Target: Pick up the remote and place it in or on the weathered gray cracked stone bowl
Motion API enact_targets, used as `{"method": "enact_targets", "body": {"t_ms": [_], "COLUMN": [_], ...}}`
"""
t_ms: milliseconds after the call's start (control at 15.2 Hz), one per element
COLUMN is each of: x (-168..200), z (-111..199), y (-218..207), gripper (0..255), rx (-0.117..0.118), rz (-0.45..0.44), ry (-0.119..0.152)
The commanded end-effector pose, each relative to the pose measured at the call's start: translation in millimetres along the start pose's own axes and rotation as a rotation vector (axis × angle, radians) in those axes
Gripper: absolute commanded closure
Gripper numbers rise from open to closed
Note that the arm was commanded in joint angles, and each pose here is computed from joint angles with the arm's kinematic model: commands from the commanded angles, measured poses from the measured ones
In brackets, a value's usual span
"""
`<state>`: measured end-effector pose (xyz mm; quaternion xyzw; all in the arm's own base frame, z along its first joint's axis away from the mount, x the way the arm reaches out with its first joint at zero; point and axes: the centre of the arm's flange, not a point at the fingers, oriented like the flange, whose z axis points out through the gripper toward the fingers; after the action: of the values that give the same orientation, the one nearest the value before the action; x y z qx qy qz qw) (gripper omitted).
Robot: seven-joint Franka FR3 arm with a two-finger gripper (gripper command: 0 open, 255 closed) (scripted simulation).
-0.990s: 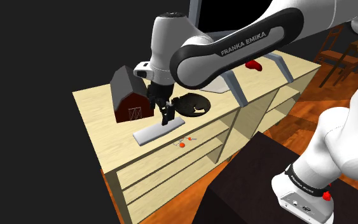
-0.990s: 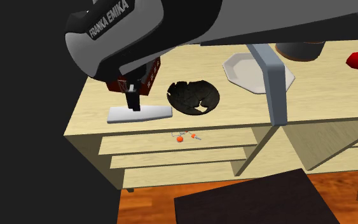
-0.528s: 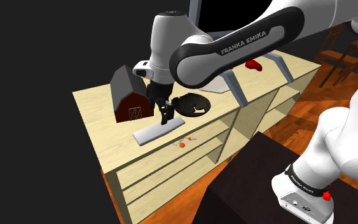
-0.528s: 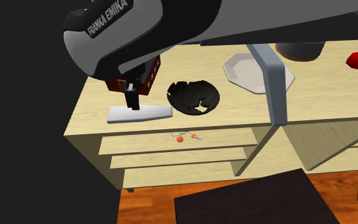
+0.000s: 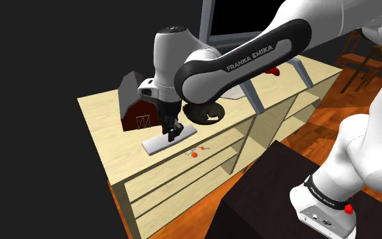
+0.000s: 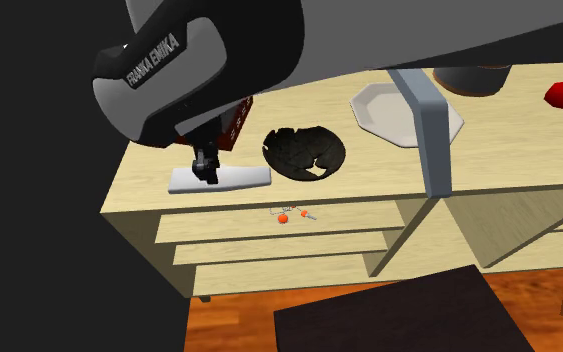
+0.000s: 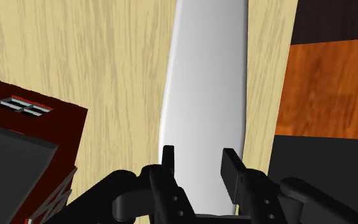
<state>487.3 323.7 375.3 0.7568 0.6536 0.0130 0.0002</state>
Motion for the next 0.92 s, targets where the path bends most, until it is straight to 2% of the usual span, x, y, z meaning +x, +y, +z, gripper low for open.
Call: {"method": "enact_targets", "body": {"t_ms": [0, 396, 462, 528, 660, 858], "x": [-16, -15, -14, -14, -33, -33], "z": [21, -11, -8, -8, -19, -3], "y": [1, 1, 0, 0, 3, 2], "gripper": [255, 255, 255, 0, 0, 0], "rx": [0.025, 0.025, 0.022, 0.022, 0.025, 0.025], "rz": [-0.010, -0.010, -0.011, -0.011, 0.006, 0.006], "ry": [-0.012, -0.012, -0.007, -0.007, 0.006, 0.006]}}
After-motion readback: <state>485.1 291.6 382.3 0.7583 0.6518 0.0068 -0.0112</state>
